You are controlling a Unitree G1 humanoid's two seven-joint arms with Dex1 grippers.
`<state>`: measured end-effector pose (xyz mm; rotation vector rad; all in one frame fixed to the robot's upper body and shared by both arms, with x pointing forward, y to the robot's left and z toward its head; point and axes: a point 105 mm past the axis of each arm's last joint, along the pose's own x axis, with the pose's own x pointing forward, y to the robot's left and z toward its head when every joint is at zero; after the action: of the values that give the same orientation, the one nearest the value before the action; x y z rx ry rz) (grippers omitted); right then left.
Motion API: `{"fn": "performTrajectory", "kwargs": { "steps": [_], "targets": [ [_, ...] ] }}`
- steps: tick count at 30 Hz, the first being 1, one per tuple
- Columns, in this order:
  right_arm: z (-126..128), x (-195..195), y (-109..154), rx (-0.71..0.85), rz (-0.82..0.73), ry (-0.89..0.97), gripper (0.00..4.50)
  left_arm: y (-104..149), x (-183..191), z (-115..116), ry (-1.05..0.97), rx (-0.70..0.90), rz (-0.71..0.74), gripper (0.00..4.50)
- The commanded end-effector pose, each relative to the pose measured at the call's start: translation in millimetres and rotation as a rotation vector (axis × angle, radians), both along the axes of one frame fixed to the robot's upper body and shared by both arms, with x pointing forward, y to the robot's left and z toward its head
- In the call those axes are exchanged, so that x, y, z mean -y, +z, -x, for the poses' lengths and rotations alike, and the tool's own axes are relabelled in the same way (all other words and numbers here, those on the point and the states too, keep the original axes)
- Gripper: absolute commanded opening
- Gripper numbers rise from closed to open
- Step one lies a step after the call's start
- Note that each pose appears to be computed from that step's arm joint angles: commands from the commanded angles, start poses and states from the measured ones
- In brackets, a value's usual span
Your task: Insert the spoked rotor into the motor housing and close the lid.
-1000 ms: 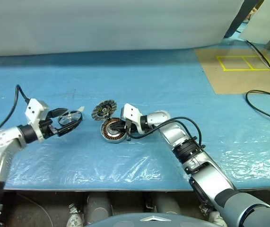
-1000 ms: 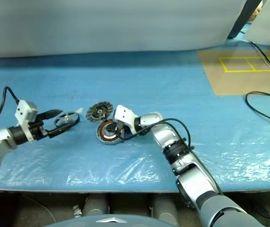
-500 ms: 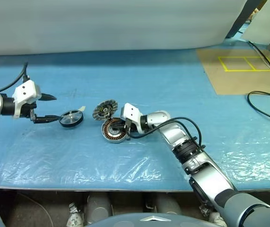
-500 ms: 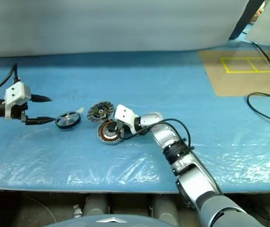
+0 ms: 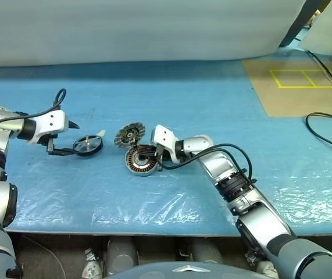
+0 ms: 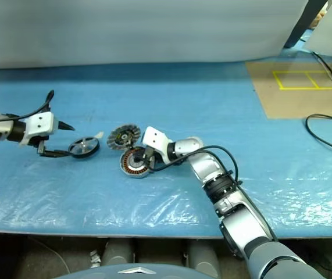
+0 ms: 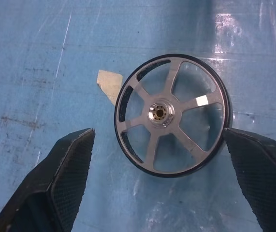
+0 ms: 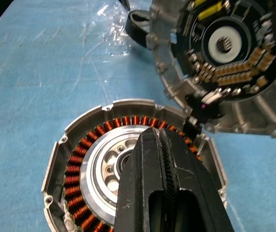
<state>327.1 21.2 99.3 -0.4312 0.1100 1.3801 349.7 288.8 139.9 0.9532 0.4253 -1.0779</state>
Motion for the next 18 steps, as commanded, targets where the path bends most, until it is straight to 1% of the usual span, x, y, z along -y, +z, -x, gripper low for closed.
{"fn": "performTrajectory", "kwargs": {
  "steps": [1, 4, 8, 12, 17, 18],
  "targets": [
    [4.4, 0.4, 24.6, 0.022, -0.075, 0.009, 0.04, 7.9, 3.5, -6.9, -0.020, 0.077, -0.025, 4.50],
    [14.0, 8.6, 32.3, -0.017, -0.092, 0.044, 0.04, 7.7, 7.1, -8.6, -0.032, 0.084, -0.020, 4.50],
    [19.3, 16.2, 38.0, -0.029, -0.087, 0.055, 0.04, 5.8, 8.0, -8.5, -0.043, 0.081, -0.034, 4.50],
    [19.2, 24.1, 39.5, -0.021, -0.065, 0.045, 0.04, 4.0, 9.4, -9.3, -0.045, 0.078, -0.035, 4.50],
    [16.5, 28.0, 37.3, -0.009, -0.048, 0.024, 0.04, -1.6, 15.4, -8.0, -0.058, 0.045, -0.001, 4.50],
    [16.1, 27.8, 37.5, -0.006, -0.050, 0.022, 0.01, -2.8, 16.3, -8.1, -0.058, 0.041, 0.002, 4.31]
  ]
}}
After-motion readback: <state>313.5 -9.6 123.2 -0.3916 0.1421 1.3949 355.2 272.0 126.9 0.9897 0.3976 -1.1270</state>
